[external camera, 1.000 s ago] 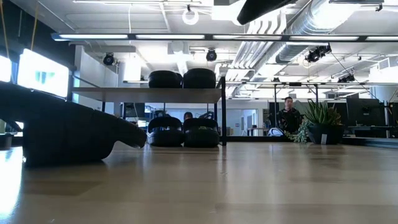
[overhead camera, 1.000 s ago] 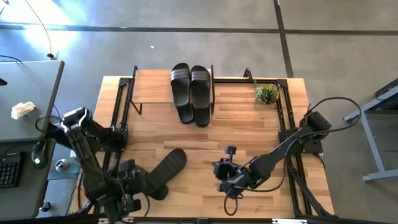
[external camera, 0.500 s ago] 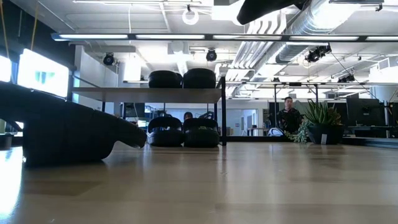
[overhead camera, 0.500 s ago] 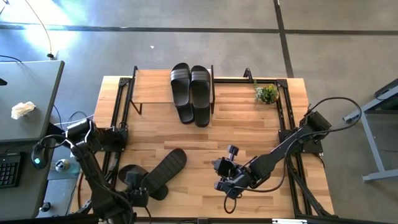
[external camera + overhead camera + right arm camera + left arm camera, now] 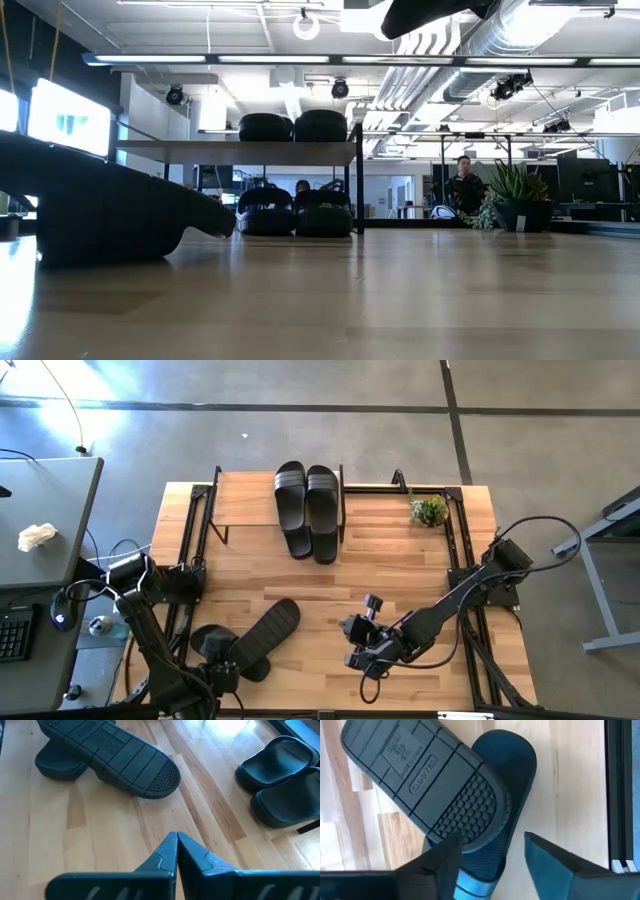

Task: Pick and place slides into the shelf
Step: Put the black slipper under the shelf

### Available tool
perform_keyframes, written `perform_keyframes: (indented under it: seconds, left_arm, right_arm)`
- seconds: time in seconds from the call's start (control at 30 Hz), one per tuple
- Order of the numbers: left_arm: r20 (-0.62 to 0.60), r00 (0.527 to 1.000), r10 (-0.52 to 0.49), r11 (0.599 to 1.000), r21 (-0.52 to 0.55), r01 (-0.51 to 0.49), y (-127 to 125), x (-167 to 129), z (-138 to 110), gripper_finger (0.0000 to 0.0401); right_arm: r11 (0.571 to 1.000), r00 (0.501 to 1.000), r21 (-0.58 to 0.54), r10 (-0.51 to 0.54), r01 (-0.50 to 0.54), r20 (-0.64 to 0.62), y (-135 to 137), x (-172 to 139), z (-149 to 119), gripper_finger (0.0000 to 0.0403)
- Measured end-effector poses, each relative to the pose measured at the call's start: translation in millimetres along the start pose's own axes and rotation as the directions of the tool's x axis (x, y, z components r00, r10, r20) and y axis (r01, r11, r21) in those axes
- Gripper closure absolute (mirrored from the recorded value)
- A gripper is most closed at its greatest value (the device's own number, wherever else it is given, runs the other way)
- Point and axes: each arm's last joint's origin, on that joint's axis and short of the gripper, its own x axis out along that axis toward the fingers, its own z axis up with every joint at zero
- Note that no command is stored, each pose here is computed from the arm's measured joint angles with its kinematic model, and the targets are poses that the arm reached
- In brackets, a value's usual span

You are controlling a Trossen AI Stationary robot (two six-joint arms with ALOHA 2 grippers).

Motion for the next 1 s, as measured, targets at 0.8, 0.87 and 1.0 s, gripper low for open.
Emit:
perform_keyframes:
  seconds: [0.8,0.87,1.0]
  left_arm:
    - [-0.088,0.967,0.239,0.971,0.006,-0.239,-23,54,-7,0.0187]
    - [-0.089,0.964,0.252,0.967,-0.008,-0.254,-24,57,-7,0.0198]
    - [-0.089,0.962,0.258,0.964,-0.044,-0.262,-25,59,-7,0.0222]
  right_arm:
    - [1.000,1.000,-0.014,-0.015,0.015,-0.002,-2,1,0,0.0402]
    - [1.000,1.000,-0.014,-0.015,0.015,-0.002,-2,1,0,0.0402]
    - [1.000,1.000,-0.013,-0.017,0.017,0.000,-2,1,0,0.0402]
